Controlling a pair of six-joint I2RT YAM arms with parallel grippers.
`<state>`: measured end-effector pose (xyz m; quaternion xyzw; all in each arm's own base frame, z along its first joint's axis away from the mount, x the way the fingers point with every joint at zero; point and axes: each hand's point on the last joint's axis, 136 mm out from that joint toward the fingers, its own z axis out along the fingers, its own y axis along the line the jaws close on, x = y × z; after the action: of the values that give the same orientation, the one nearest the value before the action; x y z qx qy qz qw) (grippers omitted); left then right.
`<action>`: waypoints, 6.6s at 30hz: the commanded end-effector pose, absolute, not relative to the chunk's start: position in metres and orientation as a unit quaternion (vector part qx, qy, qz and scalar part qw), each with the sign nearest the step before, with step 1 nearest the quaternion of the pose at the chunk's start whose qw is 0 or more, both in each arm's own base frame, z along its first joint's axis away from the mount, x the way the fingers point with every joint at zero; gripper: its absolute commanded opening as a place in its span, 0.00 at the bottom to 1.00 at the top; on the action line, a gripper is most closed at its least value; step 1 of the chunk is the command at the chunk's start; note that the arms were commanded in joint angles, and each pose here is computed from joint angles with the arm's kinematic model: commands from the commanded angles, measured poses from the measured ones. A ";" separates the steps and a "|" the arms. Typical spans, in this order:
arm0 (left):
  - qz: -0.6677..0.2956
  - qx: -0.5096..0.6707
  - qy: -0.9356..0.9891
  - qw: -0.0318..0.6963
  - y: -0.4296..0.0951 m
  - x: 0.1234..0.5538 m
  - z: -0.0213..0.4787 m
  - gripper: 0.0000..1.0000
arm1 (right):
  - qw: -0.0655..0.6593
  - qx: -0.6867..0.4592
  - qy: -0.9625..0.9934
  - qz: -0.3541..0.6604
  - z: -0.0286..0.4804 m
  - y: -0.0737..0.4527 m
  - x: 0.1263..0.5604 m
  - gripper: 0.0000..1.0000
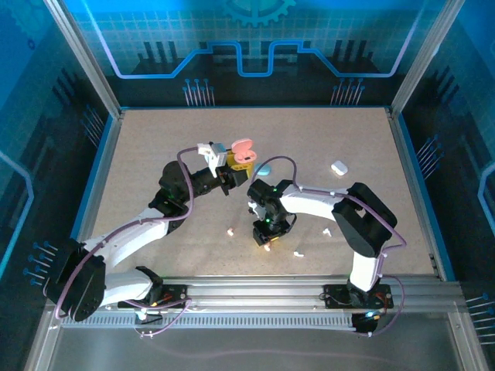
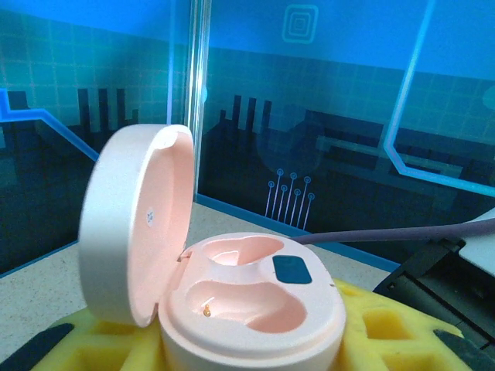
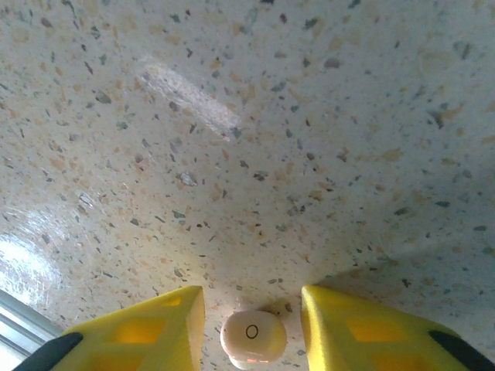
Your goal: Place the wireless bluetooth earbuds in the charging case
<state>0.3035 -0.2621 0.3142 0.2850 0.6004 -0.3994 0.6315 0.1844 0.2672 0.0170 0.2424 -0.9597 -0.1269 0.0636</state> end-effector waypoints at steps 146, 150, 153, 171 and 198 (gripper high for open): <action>-0.131 0.077 0.702 0.696 -0.145 0.351 0.296 0.35 | 0.033 0.222 -0.937 -0.268 0.055 0.347 0.197 0.40; -0.119 0.073 0.696 0.704 -0.137 0.348 0.303 0.35 | 0.014 0.246 -0.945 -0.214 0.043 0.358 0.204 0.43; -0.119 0.073 0.694 0.706 -0.136 0.346 0.305 0.35 | -0.003 0.268 -0.945 -0.185 0.042 0.362 0.217 0.46; -0.117 0.072 0.689 0.712 -0.133 0.344 0.310 0.36 | 0.066 0.204 -0.966 -0.142 0.018 0.375 0.223 0.45; -0.125 0.066 0.694 0.706 -0.134 0.347 0.305 0.36 | 0.067 0.237 -0.959 -0.138 0.017 0.395 0.223 0.32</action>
<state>0.3454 -0.1409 0.3060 0.0797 0.6948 -0.1297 0.7029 0.2292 0.3908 0.0203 0.2235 -0.9621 -0.1448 0.0586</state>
